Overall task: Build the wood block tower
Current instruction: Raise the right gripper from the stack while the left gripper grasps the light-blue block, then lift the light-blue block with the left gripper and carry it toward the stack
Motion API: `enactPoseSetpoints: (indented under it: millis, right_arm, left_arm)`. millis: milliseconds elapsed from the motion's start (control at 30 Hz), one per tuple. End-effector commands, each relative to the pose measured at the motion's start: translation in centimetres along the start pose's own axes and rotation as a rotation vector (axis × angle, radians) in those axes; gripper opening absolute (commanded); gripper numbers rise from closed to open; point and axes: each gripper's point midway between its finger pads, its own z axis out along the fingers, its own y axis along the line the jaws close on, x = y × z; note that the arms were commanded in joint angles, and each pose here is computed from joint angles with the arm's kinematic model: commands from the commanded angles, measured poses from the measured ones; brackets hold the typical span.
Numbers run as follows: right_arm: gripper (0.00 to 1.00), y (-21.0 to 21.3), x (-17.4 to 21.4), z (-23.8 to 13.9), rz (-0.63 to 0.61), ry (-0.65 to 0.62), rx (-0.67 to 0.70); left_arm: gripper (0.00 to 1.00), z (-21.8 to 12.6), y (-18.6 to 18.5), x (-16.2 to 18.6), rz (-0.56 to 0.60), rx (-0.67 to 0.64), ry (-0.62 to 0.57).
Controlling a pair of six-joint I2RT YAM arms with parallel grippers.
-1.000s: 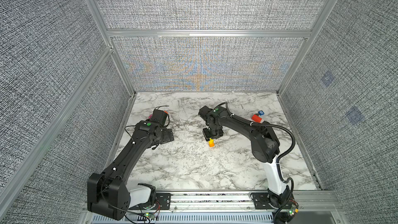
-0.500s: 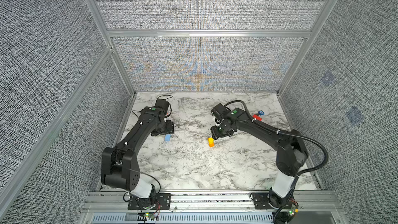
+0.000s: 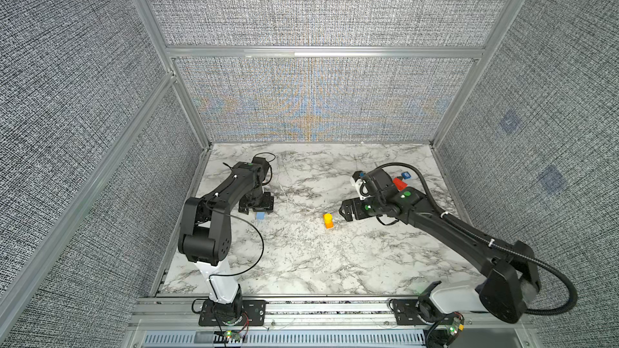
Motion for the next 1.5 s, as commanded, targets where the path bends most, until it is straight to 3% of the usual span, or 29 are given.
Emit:
enactPoseSetpoints:
  millis: [0, 300, 567, 700, 1167, 1333, 1467]
  right_arm:
    - [0.99, 0.3, -0.5, -0.9, 0.019, -0.056, -0.034]
    - [0.99, 0.5, 1.1, -4.4, 0.022, -0.109, -0.083]
    - [0.99, 0.6, 1.4, -7.1, 0.029, -0.209, -0.123]
    - [0.99, 0.8, 1.4, -7.3, 0.035, -0.213, -0.149]
    - [0.99, 0.7, 1.9, -6.9, 0.051, -0.203, -0.169]
    - [0.99, 0.4, 2.0, -6.5, 0.069, -0.188, -0.159]
    - [0.99, -0.3, 2.3, -5.8, 0.105, -0.157, -0.126]
  left_arm:
    - [0.82, 0.3, 0.1, -0.7, 0.013, -0.01, -0.01]
    - [0.68, 0.9, -0.2, -2.2, 0.033, -0.014, -0.021]
    - [0.65, 3.1, -0.9, -2.9, 0.062, 0.003, 0.011]
    - [0.55, 4.0, -0.9, -3.1, 0.071, -0.002, 0.027]
    - [0.36, 4.9, -0.7, -2.9, 0.062, -0.017, 0.045]
    - [0.27, 3.9, 0.1, -2.6, -0.015, -0.061, 0.061]
    - [0.26, 2.7, -1.1, -1.6, -0.115, -0.012, 0.085]
